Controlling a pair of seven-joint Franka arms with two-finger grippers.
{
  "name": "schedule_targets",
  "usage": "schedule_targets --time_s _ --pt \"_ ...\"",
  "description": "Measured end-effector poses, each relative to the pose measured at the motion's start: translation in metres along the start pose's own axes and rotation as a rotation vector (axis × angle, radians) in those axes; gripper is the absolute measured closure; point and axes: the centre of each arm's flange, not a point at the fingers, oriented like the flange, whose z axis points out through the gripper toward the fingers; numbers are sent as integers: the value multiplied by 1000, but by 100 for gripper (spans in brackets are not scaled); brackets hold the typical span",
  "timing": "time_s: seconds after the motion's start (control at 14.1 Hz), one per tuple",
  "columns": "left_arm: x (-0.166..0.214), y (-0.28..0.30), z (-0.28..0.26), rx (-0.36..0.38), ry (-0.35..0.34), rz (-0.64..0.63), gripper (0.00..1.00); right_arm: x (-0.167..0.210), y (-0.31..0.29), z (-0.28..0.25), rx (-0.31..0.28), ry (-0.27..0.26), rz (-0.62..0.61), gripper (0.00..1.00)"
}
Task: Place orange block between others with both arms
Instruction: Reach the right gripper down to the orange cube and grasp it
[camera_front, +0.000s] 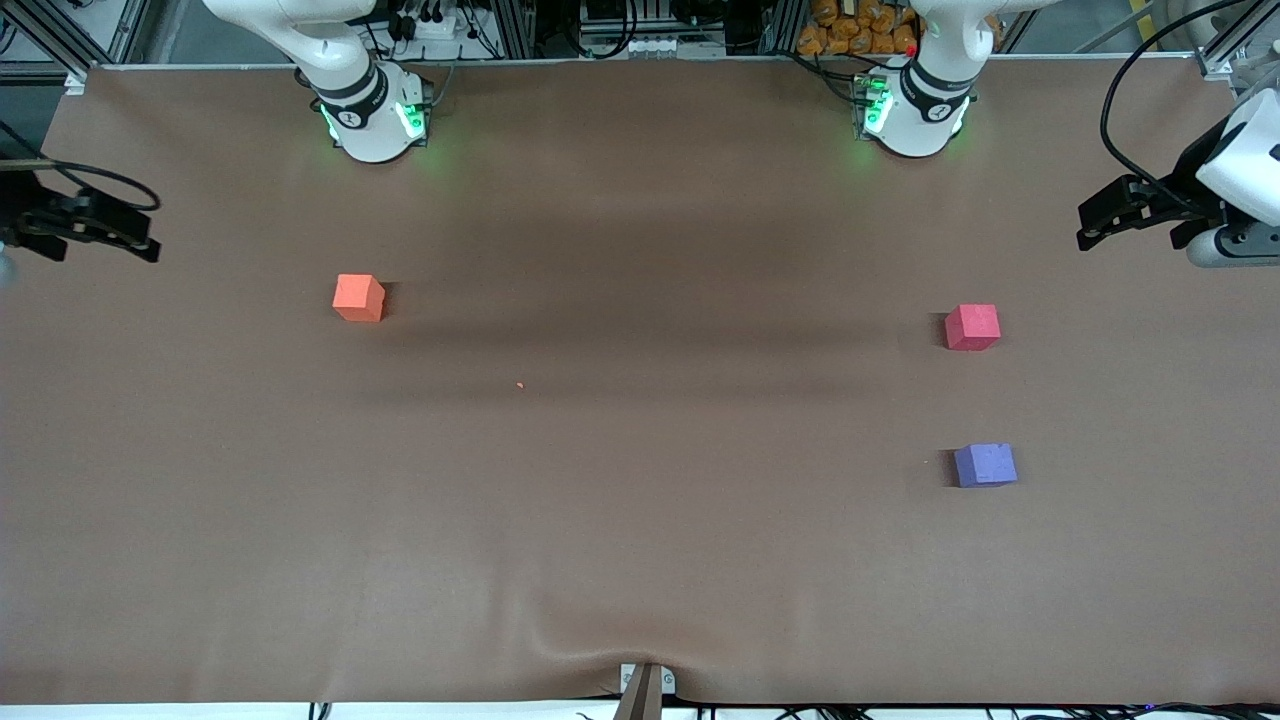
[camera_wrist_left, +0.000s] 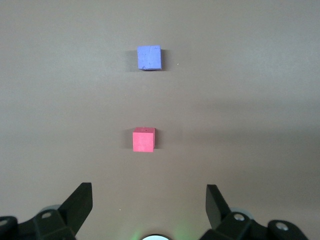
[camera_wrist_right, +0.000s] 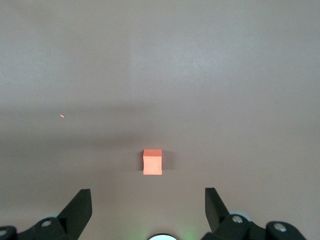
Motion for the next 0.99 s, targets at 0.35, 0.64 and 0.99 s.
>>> schedule_targets --time_s 0.35,0.64,0.99 --pt "1 0 -1 0 6 0 0 28 -8 52 -28 -104 -75 0" --pt "1 0 -1 -1 6 0 0 44 -12 115 -32 -243 -90 0" --pt "5 0 5 -3 4 1 0 45 -13 124 -23 -261 -92 0"
